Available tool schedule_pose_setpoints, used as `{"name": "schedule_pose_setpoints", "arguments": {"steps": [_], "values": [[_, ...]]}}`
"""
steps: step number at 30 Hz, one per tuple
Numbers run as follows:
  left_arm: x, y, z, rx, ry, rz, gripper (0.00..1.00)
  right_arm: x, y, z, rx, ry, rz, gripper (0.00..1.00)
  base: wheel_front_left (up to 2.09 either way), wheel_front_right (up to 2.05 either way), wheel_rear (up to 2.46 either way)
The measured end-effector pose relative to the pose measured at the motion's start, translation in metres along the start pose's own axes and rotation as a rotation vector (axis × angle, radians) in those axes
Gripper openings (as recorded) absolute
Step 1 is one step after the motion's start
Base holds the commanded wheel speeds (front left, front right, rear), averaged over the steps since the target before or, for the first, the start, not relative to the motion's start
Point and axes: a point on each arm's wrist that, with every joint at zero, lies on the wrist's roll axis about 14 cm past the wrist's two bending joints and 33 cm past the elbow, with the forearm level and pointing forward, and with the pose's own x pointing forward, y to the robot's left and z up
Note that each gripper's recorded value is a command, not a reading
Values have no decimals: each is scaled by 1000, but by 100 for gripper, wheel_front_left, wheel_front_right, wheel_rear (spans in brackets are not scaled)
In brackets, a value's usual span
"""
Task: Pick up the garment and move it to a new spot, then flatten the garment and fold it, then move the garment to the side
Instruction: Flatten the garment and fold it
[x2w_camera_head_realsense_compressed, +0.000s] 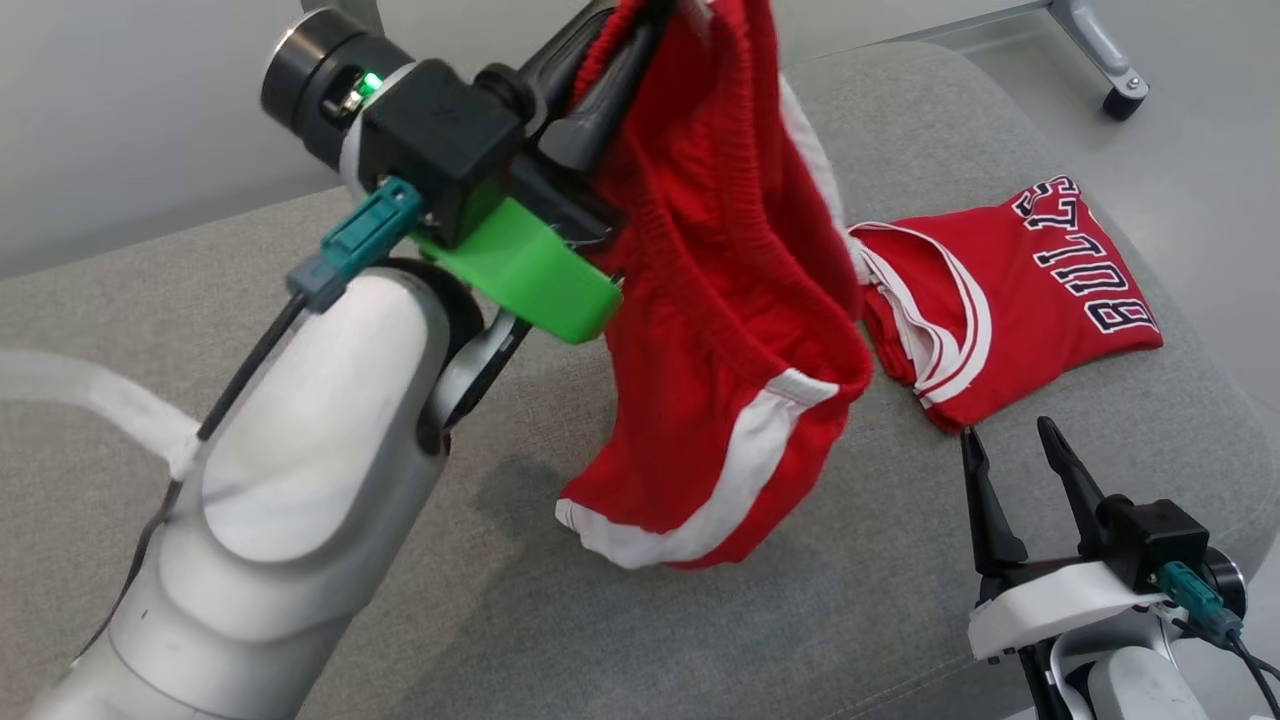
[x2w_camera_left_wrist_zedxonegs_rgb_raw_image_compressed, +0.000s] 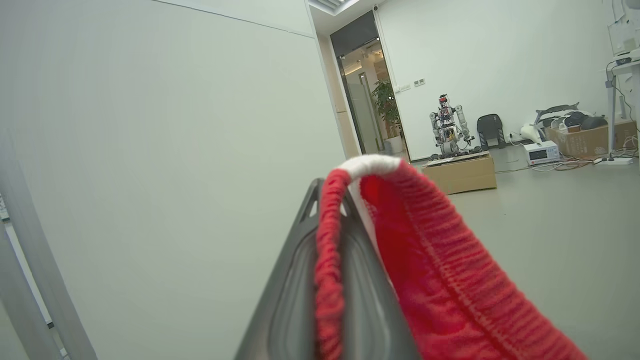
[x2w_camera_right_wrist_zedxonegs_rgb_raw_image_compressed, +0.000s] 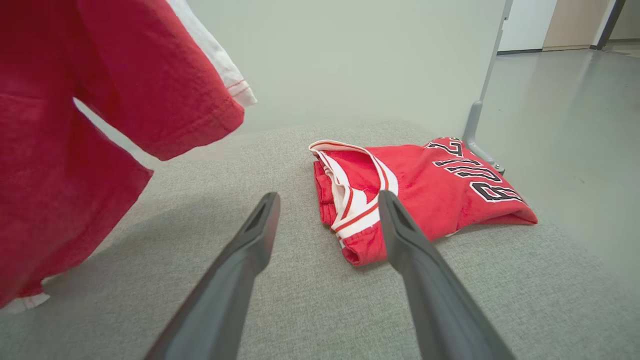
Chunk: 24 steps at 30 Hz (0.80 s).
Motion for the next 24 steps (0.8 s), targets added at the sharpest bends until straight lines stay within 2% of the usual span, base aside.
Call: {"name": "schedule_pose_setpoints", "arguments": {"steps": [4,8,11,16,24], "values": [[-36,-10,-40,-75,79,-15,0,-2,-4,-3,6,9,-14,100,0,0,0],[-101,-23,-95,-143,232,-13,0,-3,-5,-8,12,26,-19,100,0,0,0],[-146,-36,-118,-213,316,6,0,-2,-7,-12,11,37,-23,100,0,0,0],[-198,-52,-130,-259,411,54,0,3,0,-21,7,61,-3,100,0,0,0],[-237,-59,-131,-248,466,156,0,21,32,-28,9,76,94,100,0,0,0]]}}
